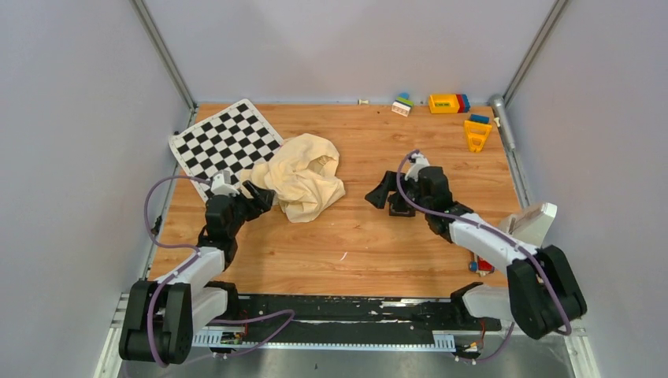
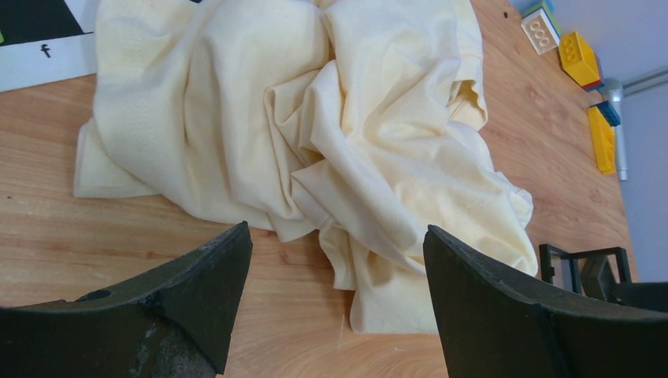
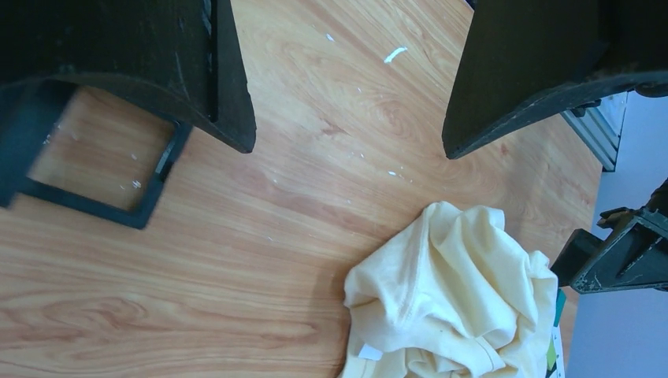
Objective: Remove the brooch from the garment
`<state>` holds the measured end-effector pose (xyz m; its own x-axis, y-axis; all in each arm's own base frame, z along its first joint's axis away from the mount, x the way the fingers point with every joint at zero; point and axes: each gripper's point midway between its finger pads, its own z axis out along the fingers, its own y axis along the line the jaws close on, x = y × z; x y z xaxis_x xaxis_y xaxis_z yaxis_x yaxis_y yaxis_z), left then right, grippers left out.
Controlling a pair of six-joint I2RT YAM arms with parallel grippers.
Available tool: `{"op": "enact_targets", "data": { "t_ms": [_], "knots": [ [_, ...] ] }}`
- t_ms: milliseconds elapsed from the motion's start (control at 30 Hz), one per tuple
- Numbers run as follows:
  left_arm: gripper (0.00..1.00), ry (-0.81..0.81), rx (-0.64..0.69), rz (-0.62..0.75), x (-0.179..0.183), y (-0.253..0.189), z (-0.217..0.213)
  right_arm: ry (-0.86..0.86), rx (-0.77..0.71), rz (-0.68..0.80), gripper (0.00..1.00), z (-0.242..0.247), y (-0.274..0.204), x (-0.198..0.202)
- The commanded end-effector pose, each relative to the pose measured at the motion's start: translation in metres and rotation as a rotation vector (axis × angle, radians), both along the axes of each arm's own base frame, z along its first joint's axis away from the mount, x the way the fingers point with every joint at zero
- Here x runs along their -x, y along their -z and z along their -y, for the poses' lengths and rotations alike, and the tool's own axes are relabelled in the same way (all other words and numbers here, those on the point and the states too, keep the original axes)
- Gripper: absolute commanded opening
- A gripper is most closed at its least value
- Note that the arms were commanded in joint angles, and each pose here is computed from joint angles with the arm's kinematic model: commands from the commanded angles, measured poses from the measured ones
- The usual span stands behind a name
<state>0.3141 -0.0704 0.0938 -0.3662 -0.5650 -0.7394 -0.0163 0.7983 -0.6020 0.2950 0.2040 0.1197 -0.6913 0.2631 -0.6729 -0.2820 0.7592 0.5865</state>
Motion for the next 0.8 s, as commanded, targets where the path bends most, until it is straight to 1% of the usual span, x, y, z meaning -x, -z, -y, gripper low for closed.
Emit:
{"op": "enact_targets", "data": {
  "t_ms": [0, 133, 267, 400, 467, 633, 667, 700, 767],
  "knots": [
    [0.87, 0.040, 0.029, 0.109, -0.015, -0.036, 0.011, -0.058, -0.048, 0.015, 0.88, -0.039, -0.017, -0.025],
    [0.87, 0.052, 0.030, 0.110, -0.016, -0.036, 0.014, -0.109, -0.025, -0.107, 0.84, -0.070, 0.009, -0.036],
    [0.87, 0.053, 0.030, 0.107, -0.016, -0.036, 0.014, -0.147, -0.018, -0.160, 0.84, -0.095, 0.018, -0.048],
    [0.87, 0.053, 0.031, 0.114, -0.016, -0.038, 0.014, -0.116, 0.005, -0.205, 0.83, -0.111, 0.030, -0.067],
    [0.87, 0.053, 0.030, 0.114, -0.016, -0.038, 0.014, -0.097, 0.002, -0.231, 0.81, -0.116, 0.037, -0.076],
    [0.86, 0.059, 0.032, 0.111, -0.017, -0.037, 0.015, -0.131, -0.039, -0.275, 0.63, -0.138, 0.048, -0.085],
    [0.86, 0.062, 0.033, 0.111, -0.017, -0.037, 0.016, -0.139, -0.042, -0.278, 0.57, -0.142, 0.048, -0.087],
    [0.86, 0.064, 0.034, 0.110, -0.017, -0.036, 0.016, -0.144, -0.043, -0.283, 0.49, -0.145, 0.050, -0.087],
    [0.85, 0.074, 0.037, 0.110, -0.018, -0.037, 0.018, -0.150, -0.045, -0.274, 0.26, -0.146, 0.045, -0.086]
  ]
}}
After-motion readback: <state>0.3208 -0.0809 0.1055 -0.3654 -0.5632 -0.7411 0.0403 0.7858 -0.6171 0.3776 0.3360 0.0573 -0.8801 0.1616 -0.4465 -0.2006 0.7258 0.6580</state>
